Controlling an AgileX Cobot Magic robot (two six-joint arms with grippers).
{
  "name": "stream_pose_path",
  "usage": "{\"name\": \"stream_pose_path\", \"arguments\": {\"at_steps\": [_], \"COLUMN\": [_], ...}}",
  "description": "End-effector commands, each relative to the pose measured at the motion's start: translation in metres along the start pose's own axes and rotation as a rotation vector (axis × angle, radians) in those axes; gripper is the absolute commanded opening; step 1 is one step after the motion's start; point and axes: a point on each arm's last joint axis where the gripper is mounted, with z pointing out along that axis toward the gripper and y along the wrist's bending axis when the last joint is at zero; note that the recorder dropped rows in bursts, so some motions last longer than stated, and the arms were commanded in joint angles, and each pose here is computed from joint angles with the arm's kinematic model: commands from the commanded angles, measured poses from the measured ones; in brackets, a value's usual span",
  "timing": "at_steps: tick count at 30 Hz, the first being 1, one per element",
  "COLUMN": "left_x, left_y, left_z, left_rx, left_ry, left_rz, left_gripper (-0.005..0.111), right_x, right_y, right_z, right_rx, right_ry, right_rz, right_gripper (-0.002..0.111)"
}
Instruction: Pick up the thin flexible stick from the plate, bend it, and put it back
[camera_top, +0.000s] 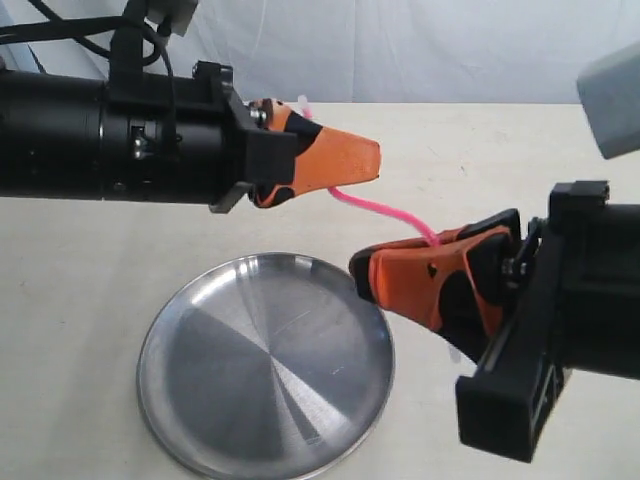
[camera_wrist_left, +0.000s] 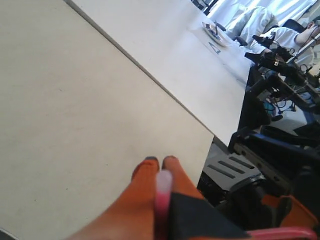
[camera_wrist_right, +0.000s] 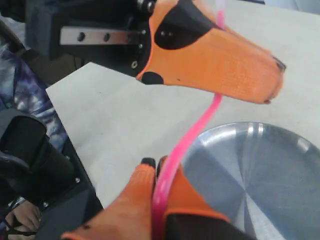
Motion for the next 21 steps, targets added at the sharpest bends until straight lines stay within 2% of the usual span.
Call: {"name": "stream_pose_path", "arguments": {"at_steps": [1, 4, 10, 17, 19, 21], "left_x": [0.006, 0.006, 0.005, 0.007, 0.008, 0.012], "left_y": [-0.008, -0.009, -0.021, -0.03, -0.03, -0.025], "left_z": [0.001, 0.001, -0.001, -0.004, -0.004, -0.003], "left_rx": [0.108, 0.122, 0.25, 0.354, 0.355, 0.304], "left_ry": [0.033, 0.028, 0.022, 0.054, 0.057, 0.094], "left_rz": [-0.012, -0.022, -0.063, -0.06, -0.058, -0.022], "left_gripper": [0.0, 0.0, 0.0, 0.0, 0.0, 0.0], "right_x": [-0.006, 0.005, 0.015, 0.01, 0.006, 0.004], "right_y": [-0.005, -0.007, -0.015, -0.023, -0.024, -0.023], "right_z": [0.015, 0.029, 0.05, 0.061, 0.061, 0.06], "right_rx": [0.035, 0.037, 0.067, 0.122, 0.13, 0.133], "right_ry": [-0.019, 0.099, 0.191, 0.119, 0.079, 0.055], "right_rz": [-0.009, 0.001, 0.005, -0.088, -0.097, -0.099], "right_gripper": [-0.001, -0.001, -0.001, -0.001, -0.001, -0.001]}}
